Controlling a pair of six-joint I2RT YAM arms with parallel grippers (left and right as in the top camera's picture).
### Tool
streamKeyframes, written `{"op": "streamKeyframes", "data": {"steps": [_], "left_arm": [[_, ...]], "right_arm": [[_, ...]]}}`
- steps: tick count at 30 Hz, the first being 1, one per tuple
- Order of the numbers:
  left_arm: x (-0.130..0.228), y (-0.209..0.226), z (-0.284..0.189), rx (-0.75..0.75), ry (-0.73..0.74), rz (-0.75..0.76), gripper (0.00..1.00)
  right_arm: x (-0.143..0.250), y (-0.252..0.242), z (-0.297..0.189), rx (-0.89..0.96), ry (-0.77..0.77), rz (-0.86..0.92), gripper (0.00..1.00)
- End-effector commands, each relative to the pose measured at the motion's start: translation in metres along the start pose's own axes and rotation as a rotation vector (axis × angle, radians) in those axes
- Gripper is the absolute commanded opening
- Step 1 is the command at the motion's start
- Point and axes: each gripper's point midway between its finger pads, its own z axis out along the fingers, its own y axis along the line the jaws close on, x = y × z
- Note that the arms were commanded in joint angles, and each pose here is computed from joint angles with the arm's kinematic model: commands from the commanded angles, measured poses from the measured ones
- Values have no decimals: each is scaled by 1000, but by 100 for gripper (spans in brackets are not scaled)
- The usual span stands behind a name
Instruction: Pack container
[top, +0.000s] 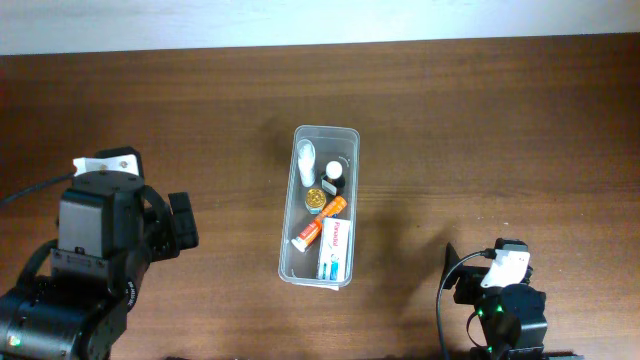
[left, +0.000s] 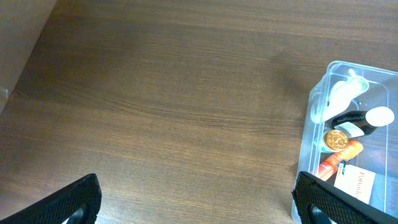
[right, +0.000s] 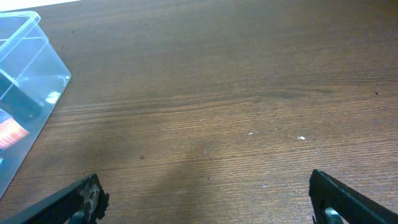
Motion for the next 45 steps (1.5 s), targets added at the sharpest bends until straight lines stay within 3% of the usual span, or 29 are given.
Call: {"op": "streamKeyframes", "data": {"steps": [1, 28, 34, 45], "left_arm": [[-1, 1, 0, -3, -1, -11, 99], [10, 6, 6, -36, 30, 7, 100], [4, 9, 29, -29, -108, -84, 99], [71, 27, 89, -45, -251, -203, 99]], "right_arm": [[1, 2, 1, -9, -4, 5, 98], [1, 2, 1, -9, -4, 5, 98], [1, 2, 1, -9, -4, 5, 98], [1, 2, 1, -9, -4, 5, 98]]}}
